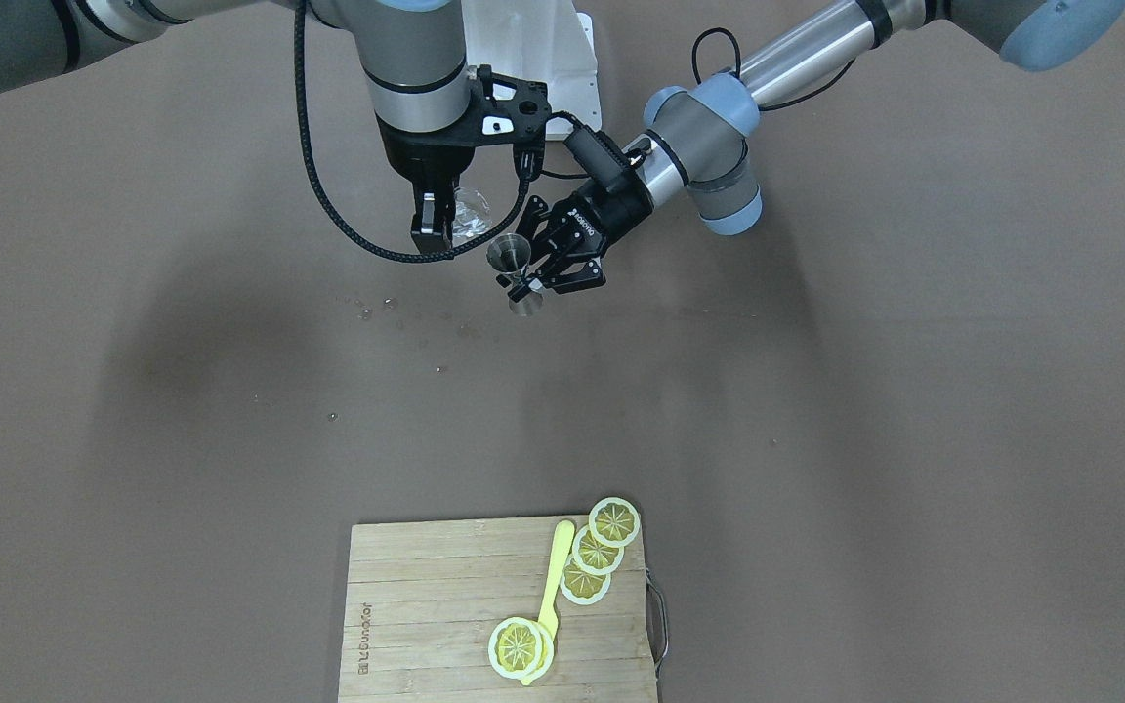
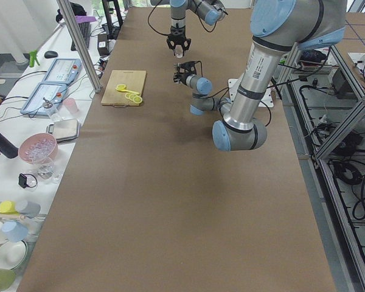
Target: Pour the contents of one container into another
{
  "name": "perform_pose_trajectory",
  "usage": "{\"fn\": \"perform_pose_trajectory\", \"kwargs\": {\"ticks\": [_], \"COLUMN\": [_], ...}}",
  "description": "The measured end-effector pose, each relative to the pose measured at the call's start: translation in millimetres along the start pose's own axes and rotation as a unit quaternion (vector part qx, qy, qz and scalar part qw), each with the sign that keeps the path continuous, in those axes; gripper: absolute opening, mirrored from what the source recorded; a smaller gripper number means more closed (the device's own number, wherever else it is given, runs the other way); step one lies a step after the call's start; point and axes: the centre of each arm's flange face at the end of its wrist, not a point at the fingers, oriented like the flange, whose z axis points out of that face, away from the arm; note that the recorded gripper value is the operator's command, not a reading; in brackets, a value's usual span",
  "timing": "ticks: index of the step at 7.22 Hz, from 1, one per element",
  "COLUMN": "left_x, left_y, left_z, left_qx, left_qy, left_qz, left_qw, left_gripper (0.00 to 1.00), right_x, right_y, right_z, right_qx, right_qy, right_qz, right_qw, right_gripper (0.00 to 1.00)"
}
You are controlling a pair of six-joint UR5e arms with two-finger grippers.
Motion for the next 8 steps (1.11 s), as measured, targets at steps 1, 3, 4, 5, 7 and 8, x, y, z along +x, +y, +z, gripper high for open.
{"fn": "perform_pose_trajectory", "kwargs": {"ticks": [1,3,4,5,7,8], "left_x": [0.0,0.0,0.0,0.1,0.2,1.8], "left_y": [0.0,0.2,0.2,0.0,0.5,0.5], "left_z": [0.0,0.0,0.1,0.2,0.3,0.6], "left_qx": [0.000,0.000,0.000,0.000,0.000,0.000], "left_qy": [0.000,0.000,0.000,0.000,0.000,0.001], "left_qz": [0.000,0.000,0.000,0.000,0.000,0.000], "left_qw": [1.0000,1.0000,1.0000,1.0000,1.0000,1.0000], "left_gripper": [0.00,0.00,0.00,0.00,0.00,0.00], "right_x": [-5.7,-10.3,-10.8,-10.4,-4.5,1.4], "right_y": [-2.4,-2.7,-2.6,-3.9,-9.2,-11.0], "right_z": [3.9,6.0,4.3,2.1,0.2,1.2], "right_qx": [-0.012,-0.032,-0.041,-0.047,-0.055,-0.059], "right_qy": [-0.004,-0.011,-0.014,-0.017,-0.018,-0.018], "right_qz": [0.000,0.005,0.009,0.013,0.019,0.024], "right_qw": [0.9999,0.9994,0.9990,0.9987,0.9981,0.9978], "right_gripper": [0.00,0.00,0.00,0.00,0.00,0.00]}}
